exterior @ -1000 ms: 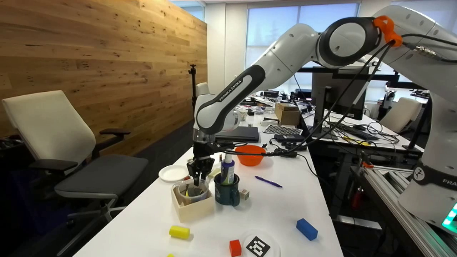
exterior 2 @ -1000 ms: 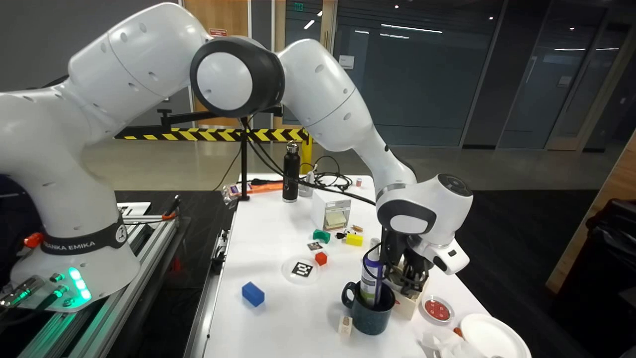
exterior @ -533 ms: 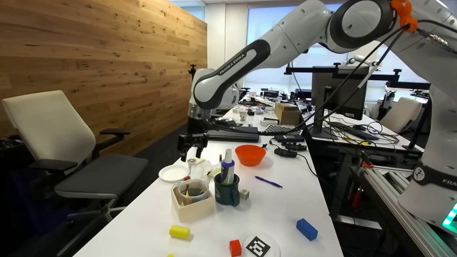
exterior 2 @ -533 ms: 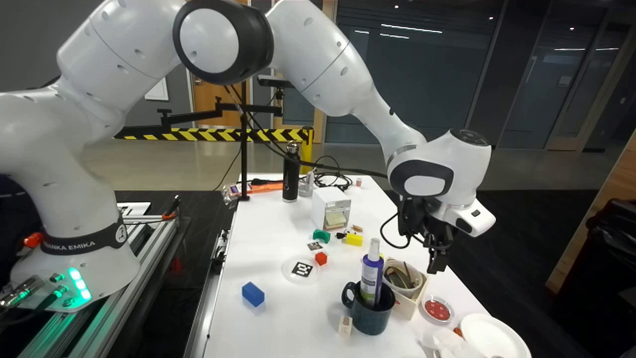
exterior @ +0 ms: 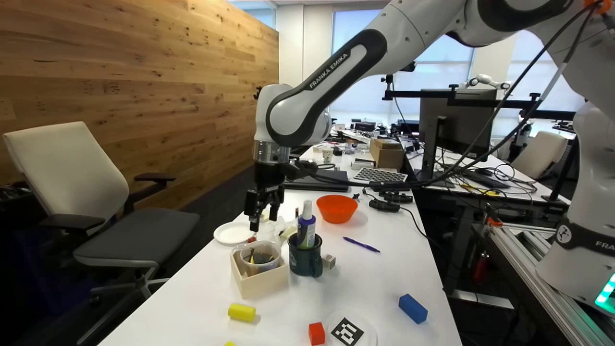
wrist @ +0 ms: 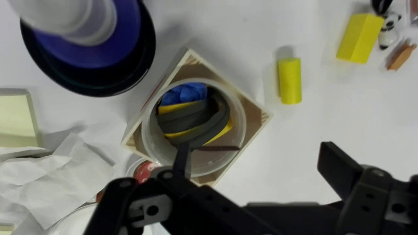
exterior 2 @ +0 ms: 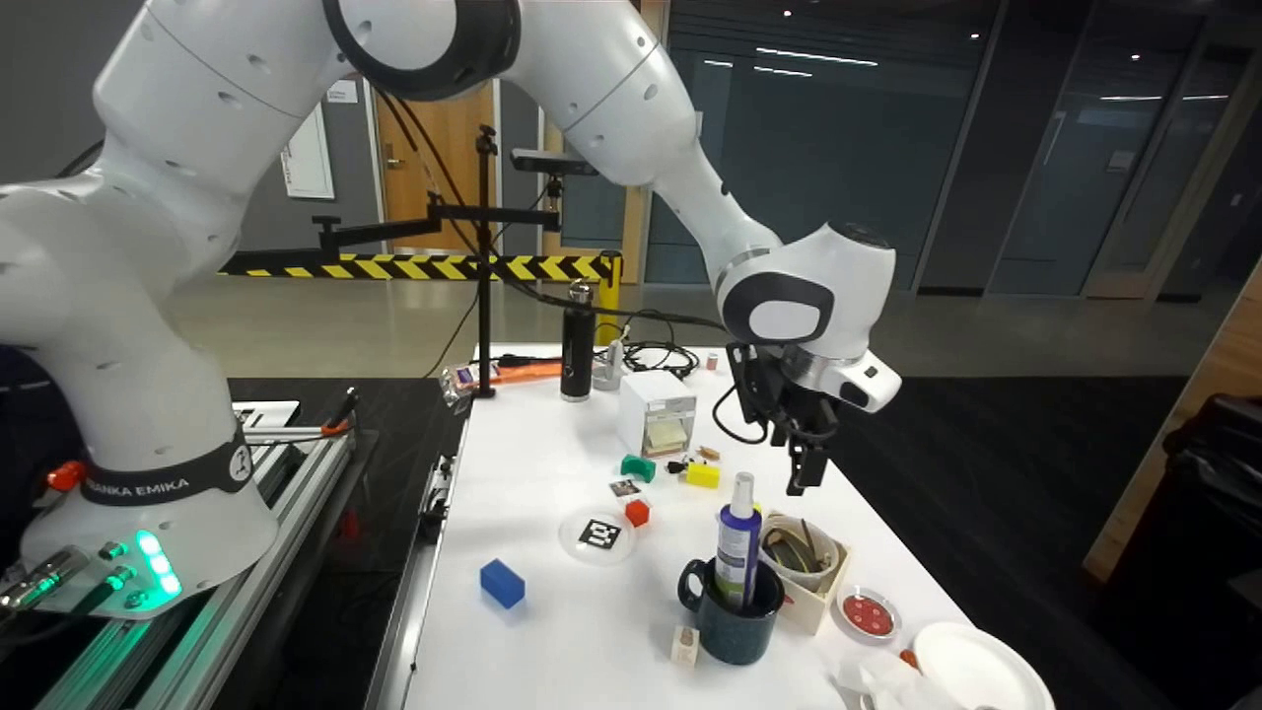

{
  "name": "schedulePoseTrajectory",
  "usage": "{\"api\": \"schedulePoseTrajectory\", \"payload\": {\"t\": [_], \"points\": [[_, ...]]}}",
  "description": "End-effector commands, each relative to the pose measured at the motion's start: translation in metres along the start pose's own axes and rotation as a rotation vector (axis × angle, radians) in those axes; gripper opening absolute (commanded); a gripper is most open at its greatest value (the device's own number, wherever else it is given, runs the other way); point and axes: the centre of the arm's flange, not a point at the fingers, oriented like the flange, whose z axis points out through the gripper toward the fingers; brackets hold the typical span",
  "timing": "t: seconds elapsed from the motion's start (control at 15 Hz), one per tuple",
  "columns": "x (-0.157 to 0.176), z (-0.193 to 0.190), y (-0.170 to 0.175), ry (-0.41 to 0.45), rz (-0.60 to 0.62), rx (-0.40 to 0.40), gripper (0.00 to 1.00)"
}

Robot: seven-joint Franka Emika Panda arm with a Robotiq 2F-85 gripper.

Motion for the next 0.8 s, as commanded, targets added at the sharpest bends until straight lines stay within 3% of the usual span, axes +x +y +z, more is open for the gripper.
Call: {"api": "schedulePoseTrajectory", "payload": {"t": [0.0, 0.4, 0.73], "points": [[-0.067, -0.016, -0.012, -0.038, -0.134, -0.005, 1.0], [-0.155, -0.006, -0.019, -0.143, -0.25, 0.002, 1.0], [-0.217, 0.015, -0.02, -0.183, -0.268, 0.021, 1.0]]}}
